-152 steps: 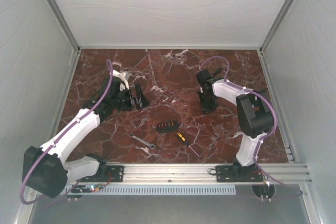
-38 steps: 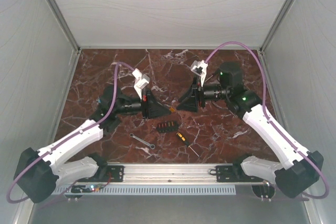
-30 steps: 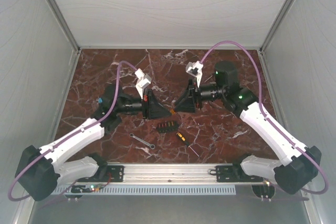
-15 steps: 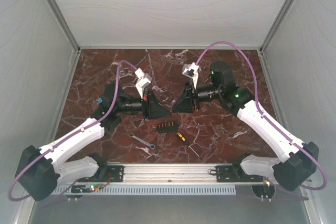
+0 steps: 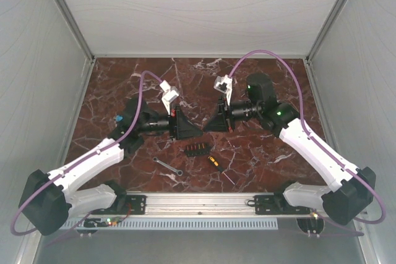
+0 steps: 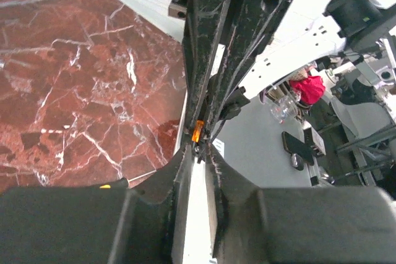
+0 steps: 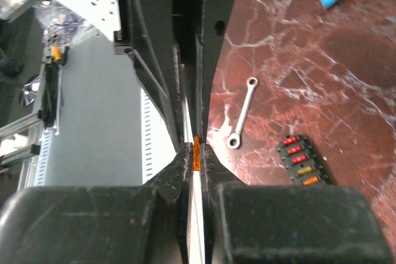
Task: Snap on the fuse box
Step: Pick up the fuse from the center of the board, then install the fuse at the fuse box base.
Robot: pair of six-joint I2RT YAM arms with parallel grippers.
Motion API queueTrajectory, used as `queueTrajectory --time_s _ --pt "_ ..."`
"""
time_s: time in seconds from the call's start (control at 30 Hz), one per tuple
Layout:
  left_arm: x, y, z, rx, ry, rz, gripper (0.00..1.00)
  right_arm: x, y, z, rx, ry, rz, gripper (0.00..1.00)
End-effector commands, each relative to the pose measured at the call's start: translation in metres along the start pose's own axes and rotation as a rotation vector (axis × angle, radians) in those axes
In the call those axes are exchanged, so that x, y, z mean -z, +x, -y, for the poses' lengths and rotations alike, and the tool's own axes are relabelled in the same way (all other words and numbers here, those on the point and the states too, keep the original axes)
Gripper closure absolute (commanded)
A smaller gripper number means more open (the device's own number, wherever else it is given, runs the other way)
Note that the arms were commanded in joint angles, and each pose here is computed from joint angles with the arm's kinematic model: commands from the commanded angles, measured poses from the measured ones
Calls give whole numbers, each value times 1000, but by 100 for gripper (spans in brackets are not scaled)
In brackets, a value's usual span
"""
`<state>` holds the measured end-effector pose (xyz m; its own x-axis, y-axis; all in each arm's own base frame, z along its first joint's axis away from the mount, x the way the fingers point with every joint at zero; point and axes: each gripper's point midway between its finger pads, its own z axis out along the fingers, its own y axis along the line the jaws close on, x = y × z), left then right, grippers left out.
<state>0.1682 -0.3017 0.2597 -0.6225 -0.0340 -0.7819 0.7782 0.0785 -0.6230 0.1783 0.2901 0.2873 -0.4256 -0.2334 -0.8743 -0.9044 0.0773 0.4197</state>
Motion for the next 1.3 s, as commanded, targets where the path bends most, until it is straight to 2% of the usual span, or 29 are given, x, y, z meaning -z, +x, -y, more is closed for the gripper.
queueTrajectory --time_s 0.0,0.1,0.23,0.43,0.57,0.77,1.03,1.27 --pt "1 -12 -13 6 -98 45 80 7 4 23 -14 177 -18 100" --pt "8 -3 -34 76 -198 47 71 12 15 48 -78 331 -25 100" --pt "25 15 -78 221 -389 39 63 29 31 86 -154 626 -23 100" --pt "48 50 -125 461 -563 3 54 48 57 117 -281 908 -50 100" --pt "52 70 -141 561 -602 -47 49 45 73 124 -373 960 -58 100" --pt "48 90 -155 642 -609 -119 42 23 98 130 -474 1005 -167 100" --pt "45 109 -167 695 -608 -182 42 -4 118 131 -553 1041 -314 100" --pt "42 118 -172 724 -592 -200 45 -14 136 137 -557 1162 -429 100"
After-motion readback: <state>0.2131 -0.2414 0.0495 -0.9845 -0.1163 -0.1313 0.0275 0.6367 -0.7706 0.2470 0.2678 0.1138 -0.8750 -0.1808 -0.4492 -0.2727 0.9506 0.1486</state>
